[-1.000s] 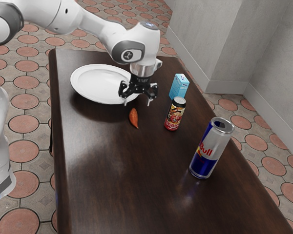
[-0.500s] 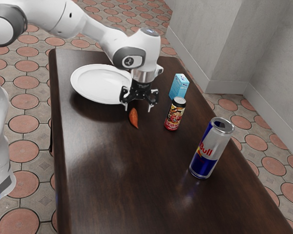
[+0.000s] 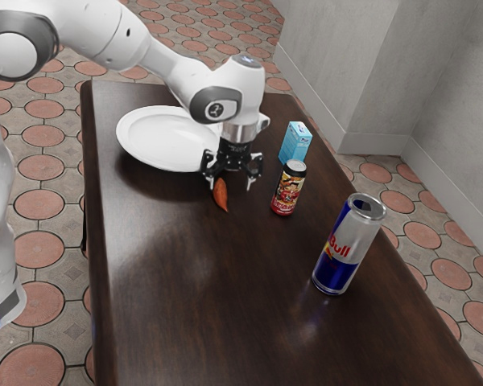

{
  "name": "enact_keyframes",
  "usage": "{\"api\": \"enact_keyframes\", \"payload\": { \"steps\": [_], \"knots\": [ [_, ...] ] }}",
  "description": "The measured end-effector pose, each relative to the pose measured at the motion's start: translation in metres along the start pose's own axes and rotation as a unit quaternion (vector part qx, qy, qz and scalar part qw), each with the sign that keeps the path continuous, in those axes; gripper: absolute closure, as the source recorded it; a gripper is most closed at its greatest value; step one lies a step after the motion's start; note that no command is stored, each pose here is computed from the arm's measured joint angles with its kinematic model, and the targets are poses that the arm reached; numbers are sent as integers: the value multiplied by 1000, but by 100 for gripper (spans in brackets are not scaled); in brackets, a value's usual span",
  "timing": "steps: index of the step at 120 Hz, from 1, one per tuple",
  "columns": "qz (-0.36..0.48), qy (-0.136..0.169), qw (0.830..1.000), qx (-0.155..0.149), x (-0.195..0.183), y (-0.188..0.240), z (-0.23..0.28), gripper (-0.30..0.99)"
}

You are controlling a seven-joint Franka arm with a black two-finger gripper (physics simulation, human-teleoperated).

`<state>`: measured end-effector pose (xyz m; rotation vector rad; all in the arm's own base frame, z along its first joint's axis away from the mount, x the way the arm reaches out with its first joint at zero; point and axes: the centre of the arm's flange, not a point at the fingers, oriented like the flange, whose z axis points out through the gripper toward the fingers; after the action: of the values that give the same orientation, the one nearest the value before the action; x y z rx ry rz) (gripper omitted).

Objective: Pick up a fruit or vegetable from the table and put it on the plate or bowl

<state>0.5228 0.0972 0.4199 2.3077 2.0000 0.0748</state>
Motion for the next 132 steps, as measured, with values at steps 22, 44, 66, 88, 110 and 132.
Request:
{"api": "enact_keyframes", "payload": {
  "steps": [22,44,66,88,110,132],
  "knots": [
    [-1,-1,1000,0,2,1,5,-12],
    [2,-9,1000,-2,-4,5,12,-11],
    [-4,-10,1000,-7,-2,3,7,28],
    [-23,-13,1000,-3,5,1,10,51],
    [-26,-13,999,-19,0,2,-7,54],
    [-20,6,997,-70,2,9,-87,54]
  ]
}}
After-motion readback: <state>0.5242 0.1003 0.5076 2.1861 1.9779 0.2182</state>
